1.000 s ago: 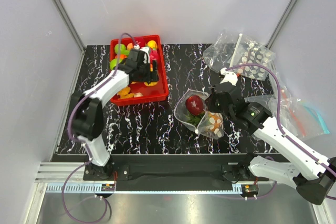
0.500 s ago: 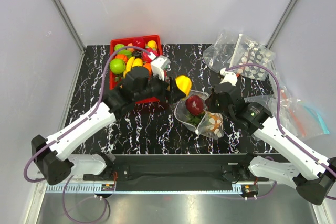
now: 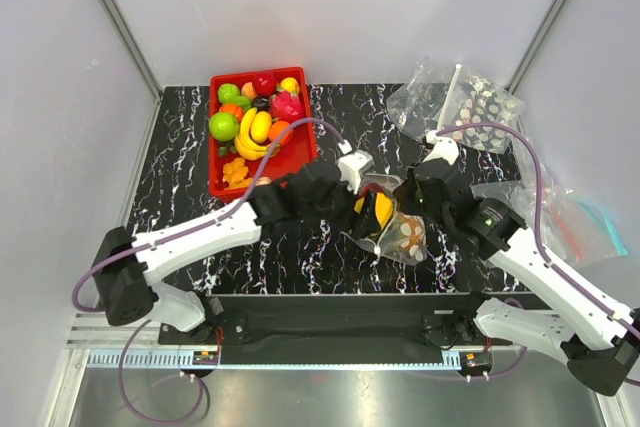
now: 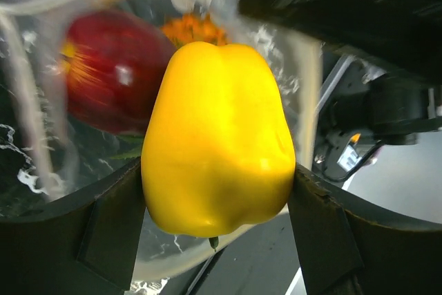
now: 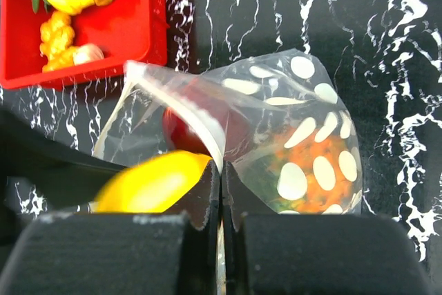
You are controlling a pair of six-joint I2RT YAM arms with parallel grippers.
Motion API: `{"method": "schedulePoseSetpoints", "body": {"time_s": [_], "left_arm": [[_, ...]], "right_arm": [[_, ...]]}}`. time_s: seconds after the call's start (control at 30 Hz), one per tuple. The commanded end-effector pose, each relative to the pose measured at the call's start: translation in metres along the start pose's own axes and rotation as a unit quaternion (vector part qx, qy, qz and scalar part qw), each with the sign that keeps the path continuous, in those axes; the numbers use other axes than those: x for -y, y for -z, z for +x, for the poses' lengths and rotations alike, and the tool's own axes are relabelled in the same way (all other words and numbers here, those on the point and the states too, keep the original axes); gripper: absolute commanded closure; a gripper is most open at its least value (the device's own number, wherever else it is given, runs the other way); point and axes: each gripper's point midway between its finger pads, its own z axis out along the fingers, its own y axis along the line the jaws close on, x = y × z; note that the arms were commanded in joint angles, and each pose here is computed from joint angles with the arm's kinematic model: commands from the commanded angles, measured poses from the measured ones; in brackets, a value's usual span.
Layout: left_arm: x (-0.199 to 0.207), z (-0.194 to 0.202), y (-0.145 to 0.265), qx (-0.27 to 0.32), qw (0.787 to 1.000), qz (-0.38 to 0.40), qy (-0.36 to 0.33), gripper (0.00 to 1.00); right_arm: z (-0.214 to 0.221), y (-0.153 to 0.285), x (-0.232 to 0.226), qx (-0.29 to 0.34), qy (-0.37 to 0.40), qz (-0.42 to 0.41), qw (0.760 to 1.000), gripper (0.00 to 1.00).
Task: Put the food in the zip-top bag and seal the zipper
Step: Place the fake vegetable in the zipper food storage bag.
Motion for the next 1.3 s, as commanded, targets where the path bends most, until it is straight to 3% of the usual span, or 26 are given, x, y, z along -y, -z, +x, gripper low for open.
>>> {"method": "schedulePoseSetpoints", "body": {"time_s": [0.0,0.1,0.3,0.4,0.43,0.53,0.8,1.0,1.17,1.27], "left_arm": [[-0.007,0.004,-0.012,-0.003,1.000,-0.021,0.002,0.42],[-0.001,0.011,-0.015,-0.026,1.000,-0.011,-0.007,0.43],[0.047,0.030,-0.014,-0.099,0.990,0.094,-0.046,0.38],[0.052,0.032,-0.011,-0.105,0.988,0.106,-0.047,0.19],[0.046,0.029,-0.013,-0.094,0.990,0.088,-0.049,0.07],[0.038,0.018,-0.007,-0.068,0.995,0.057,-0.051,0.01],[0.022,-0.019,0.031,-0.010,0.998,-0.012,-0.055,0.01],[-0.018,-0.033,0.067,0.038,0.996,-0.080,-0.024,0.06],[-0.059,-0.012,0.061,0.004,0.990,-0.139,0.004,0.11],[-0.061,-0.003,0.050,-0.016,0.991,-0.133,0.008,0.17]], "right_arm": [[-0.021,0.010,0.004,0.042,-0.020,0.007,0.999,1.00],[-0.022,0.012,0.009,0.049,-0.019,0.016,0.998,1.00],[-0.018,0.009,0.014,0.047,-0.017,0.027,0.998,1.00],[-0.017,0.009,0.015,0.048,-0.018,0.028,0.998,1.00],[-0.017,0.009,0.015,0.049,-0.020,0.027,0.998,1.00],[-0.015,0.010,0.015,0.048,-0.022,0.025,0.998,1.00],[-0.011,0.011,0.017,0.043,-0.027,0.023,0.998,1.00],[-0.012,0.014,0.019,0.044,-0.027,0.025,0.998,1.00],[-0.012,0.014,0.018,0.044,-0.028,0.024,0.998,1.00],[-0.012,0.013,0.017,0.042,-0.028,0.022,0.998,1.00]]}}
